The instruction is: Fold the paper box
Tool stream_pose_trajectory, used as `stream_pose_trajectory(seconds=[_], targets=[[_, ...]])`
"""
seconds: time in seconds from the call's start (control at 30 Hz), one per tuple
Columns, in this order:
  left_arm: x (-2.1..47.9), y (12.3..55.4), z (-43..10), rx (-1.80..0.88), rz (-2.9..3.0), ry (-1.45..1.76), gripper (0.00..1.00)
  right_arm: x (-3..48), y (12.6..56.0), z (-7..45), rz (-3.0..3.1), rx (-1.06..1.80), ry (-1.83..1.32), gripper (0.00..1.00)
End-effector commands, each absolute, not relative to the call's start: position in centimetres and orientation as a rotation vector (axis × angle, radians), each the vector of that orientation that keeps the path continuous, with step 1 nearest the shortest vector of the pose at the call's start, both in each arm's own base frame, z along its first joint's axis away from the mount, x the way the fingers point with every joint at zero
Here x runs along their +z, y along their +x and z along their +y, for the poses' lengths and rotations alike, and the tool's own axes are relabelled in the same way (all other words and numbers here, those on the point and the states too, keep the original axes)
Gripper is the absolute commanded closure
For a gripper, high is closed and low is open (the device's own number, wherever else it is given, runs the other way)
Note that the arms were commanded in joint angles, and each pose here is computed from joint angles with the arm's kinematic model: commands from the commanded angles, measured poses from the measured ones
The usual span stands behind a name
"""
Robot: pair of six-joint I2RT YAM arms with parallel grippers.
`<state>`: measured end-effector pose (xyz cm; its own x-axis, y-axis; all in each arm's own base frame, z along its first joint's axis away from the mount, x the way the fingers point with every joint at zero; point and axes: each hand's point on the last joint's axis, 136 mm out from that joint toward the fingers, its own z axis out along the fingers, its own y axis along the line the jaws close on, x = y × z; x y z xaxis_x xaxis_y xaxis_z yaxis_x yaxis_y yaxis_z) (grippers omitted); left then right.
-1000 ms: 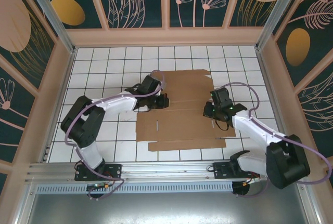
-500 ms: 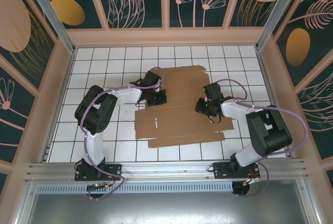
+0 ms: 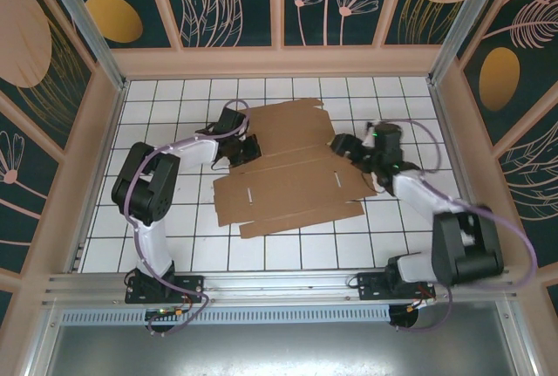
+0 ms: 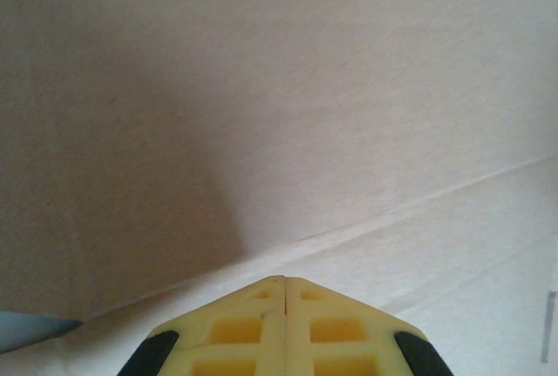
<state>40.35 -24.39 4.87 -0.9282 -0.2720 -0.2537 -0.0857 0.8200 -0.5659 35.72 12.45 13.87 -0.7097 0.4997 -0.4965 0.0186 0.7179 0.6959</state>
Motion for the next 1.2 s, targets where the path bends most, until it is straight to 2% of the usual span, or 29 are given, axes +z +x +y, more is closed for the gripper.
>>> stream_pose_trajectory(seconds=[0.0, 0.2, 0.4, 0.47, 0.8, 1.17], targets=[[9.3, 41.5, -25.2, -0.865, 2.576, -0.215, 0.95, 14.1, 32.7, 10.0, 2.165, 0.973, 0.562, 0.12], [7.9, 42.1, -23.2, -0.792, 2.598, -0.285, 1.0, 10.2, 27.2, 8.8, 2.283, 0.994, 0.751, 0.13], [6.5, 42.2, -20.1, -0.752, 2.61, -0.403, 1.0, 8.1, 24.2, 8.9, 2.361, 1.02, 0.837, 0.1], [6.2, 41.9, -19.4, -0.751, 2.61, -0.43, 1.0, 8.1, 23.9, 9.2, 2.355, 1.048, 0.837, 0.05], [2.5, 39.6, -18.4, -0.737, 2.688, -0.498, 1.0, 5.9, 24.1, 9.5, 2.341, 1.116, 0.87, 0.05], [1.0, 39.3, -17.3, -0.625, 2.732, -0.485, 1.0, 6.1, 27.0, 8.1, 2.276, 1.048, 0.817, 0.13]])
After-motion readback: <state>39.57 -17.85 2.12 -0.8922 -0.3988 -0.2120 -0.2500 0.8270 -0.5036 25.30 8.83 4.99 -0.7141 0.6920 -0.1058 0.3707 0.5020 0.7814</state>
